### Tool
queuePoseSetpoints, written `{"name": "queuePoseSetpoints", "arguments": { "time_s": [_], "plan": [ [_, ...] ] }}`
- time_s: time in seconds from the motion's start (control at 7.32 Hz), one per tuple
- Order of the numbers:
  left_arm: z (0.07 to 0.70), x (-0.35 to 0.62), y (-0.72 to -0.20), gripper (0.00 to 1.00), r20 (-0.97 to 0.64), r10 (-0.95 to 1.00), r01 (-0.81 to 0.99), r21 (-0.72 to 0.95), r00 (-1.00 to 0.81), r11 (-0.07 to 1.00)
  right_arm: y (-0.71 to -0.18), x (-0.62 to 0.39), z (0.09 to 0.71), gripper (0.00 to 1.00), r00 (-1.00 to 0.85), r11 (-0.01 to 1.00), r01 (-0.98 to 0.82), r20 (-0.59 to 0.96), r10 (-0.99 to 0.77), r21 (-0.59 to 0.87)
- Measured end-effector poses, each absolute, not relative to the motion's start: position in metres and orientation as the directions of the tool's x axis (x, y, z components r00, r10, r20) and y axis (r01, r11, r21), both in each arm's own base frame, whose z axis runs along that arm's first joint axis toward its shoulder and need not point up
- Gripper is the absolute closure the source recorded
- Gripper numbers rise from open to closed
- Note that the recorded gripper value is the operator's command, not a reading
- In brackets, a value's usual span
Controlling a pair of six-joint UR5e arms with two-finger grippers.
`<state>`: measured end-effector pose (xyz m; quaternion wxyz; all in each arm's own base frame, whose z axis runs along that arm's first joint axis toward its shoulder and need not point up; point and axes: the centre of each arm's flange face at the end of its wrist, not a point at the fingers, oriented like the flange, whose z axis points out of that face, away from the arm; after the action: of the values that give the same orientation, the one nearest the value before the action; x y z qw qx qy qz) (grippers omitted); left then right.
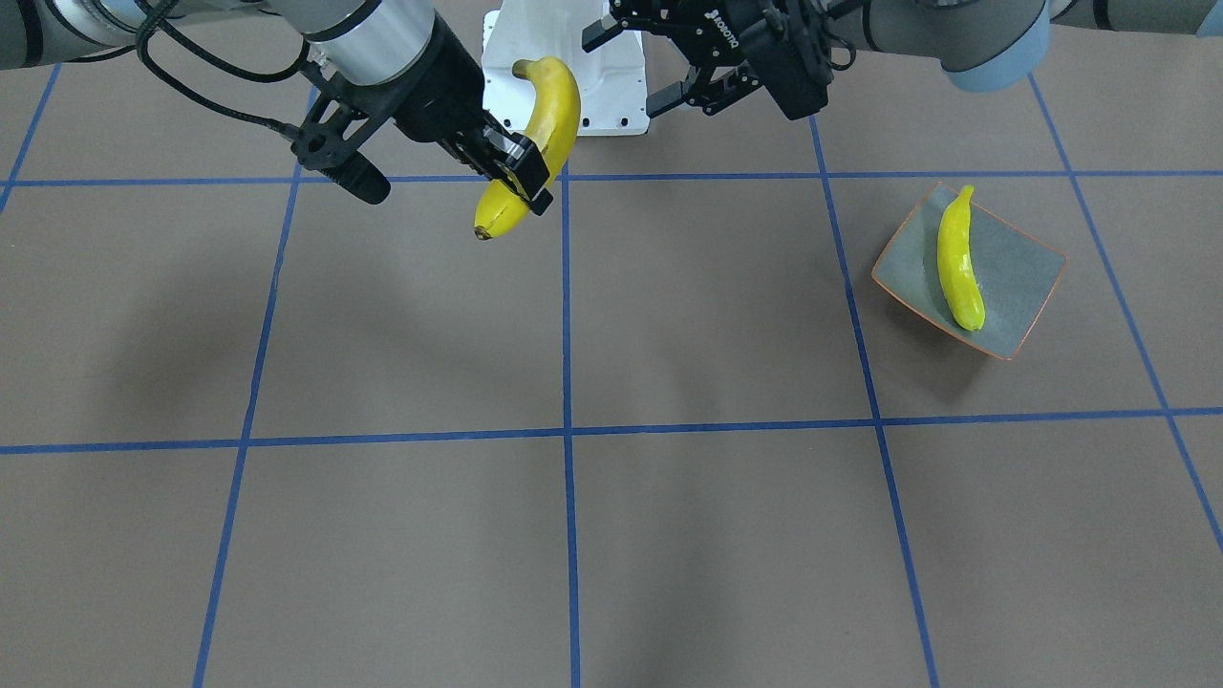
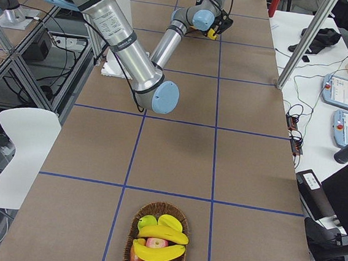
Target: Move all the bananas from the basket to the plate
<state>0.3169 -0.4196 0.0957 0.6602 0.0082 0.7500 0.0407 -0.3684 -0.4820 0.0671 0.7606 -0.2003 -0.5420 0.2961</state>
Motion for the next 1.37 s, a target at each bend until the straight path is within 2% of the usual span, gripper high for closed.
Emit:
{"name": "queuePoseSetpoints", "arguments": {
  "time_s": [0.96, 1.37],
  "plan": [
    [0.081, 0.332, -0.399, 0.06, -0.985, 0.055, -0.084, 0.069, -0.162, 0.994, -0.471, -0.363, 0.051, 1.0, 0.209, 0.757, -0.137, 0.728, 0.653, -0.639],
    [0.074, 0.337, -0.396, 0.14, -0.985, 0.033, -0.081, 0.047, -0.172, 0.996, -0.467, -0.359, 0.045, 1.0, 0.154, 0.739, -0.122, 0.723, 0.673, -0.662]
  ]
}}
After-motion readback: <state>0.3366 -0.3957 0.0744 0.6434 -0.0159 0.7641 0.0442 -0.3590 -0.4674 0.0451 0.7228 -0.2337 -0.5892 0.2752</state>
